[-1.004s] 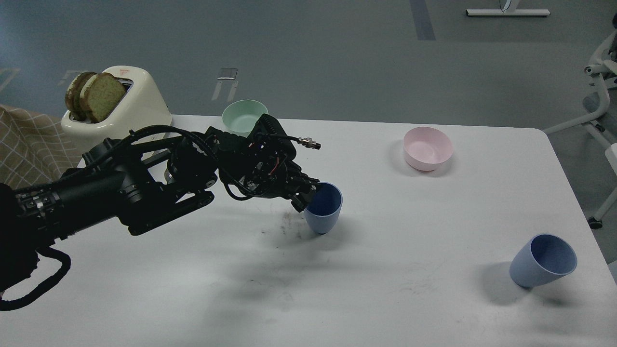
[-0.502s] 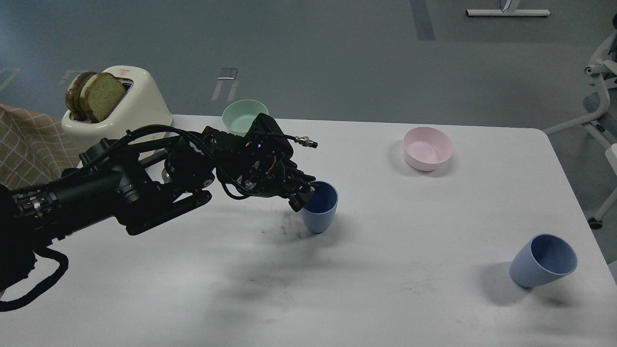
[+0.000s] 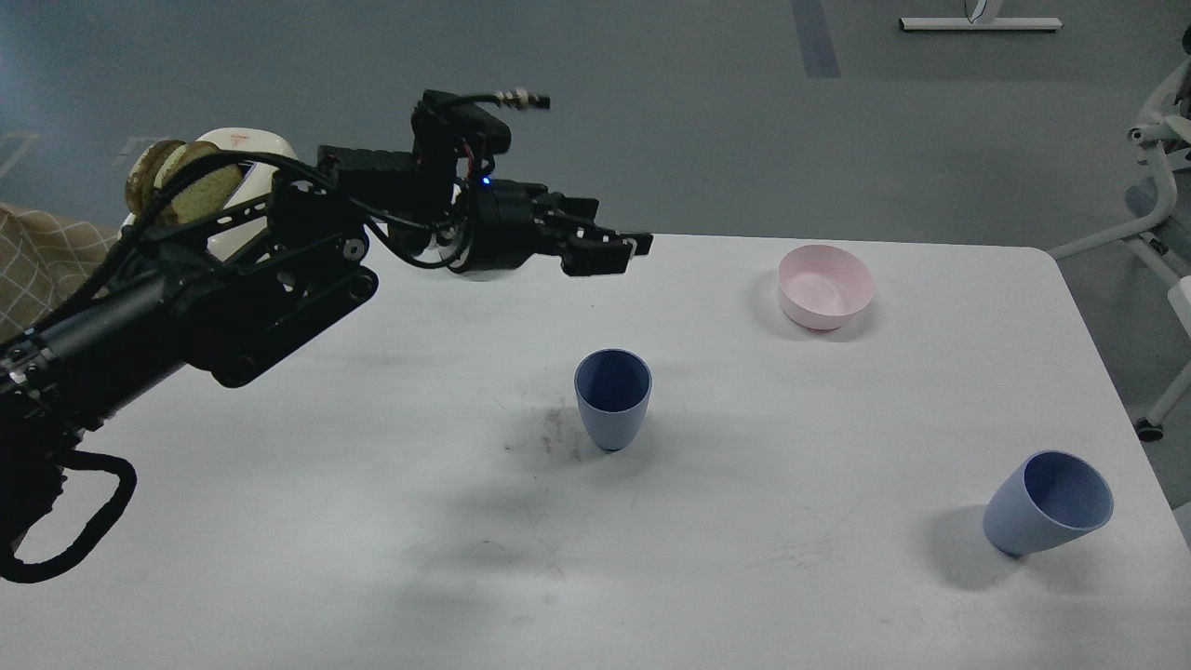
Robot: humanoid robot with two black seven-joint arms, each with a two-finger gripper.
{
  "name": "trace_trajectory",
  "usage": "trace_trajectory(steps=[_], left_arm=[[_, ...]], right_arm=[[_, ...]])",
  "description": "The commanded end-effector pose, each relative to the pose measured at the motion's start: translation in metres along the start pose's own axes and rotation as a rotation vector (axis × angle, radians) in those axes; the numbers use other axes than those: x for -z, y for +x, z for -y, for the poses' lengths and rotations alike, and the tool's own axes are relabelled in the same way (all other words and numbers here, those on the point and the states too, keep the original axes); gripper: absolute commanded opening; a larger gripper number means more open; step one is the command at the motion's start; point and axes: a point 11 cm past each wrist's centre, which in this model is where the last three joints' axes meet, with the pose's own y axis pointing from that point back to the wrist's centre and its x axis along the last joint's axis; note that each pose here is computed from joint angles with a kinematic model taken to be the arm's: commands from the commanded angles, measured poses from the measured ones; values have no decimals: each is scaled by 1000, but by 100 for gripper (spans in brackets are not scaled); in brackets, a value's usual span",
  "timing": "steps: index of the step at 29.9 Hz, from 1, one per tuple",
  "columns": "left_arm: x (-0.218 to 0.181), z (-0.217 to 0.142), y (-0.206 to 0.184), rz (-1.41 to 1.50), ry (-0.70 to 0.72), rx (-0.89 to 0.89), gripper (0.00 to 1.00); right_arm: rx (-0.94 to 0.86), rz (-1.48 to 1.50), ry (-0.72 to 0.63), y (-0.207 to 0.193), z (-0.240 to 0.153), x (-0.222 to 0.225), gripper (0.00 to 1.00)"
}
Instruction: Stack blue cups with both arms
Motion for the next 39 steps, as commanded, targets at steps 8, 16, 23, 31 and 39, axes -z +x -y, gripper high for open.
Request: trace_trajectory(steps=[8,16,23,31,39], left_arm=[[70,-72,25,-892,-224,-661,98],[89,-113,36,-1221,-458,-872,98],[112,-131,22,-1307,-436,-940,98],[114,-131,14,-1341,-440,-945,98],[110,-129,17,-1337,-454,-938,98]], right_arm=[[152,-330,-65,-43,22,36,100],[329,-847,-120,-102,29,80,100],[562,-1296,-289,-149,20,39,100],[907,-1614,-500,-170,-29,-60,100],[1017,-1589,-722,-137,-75,-105,100]])
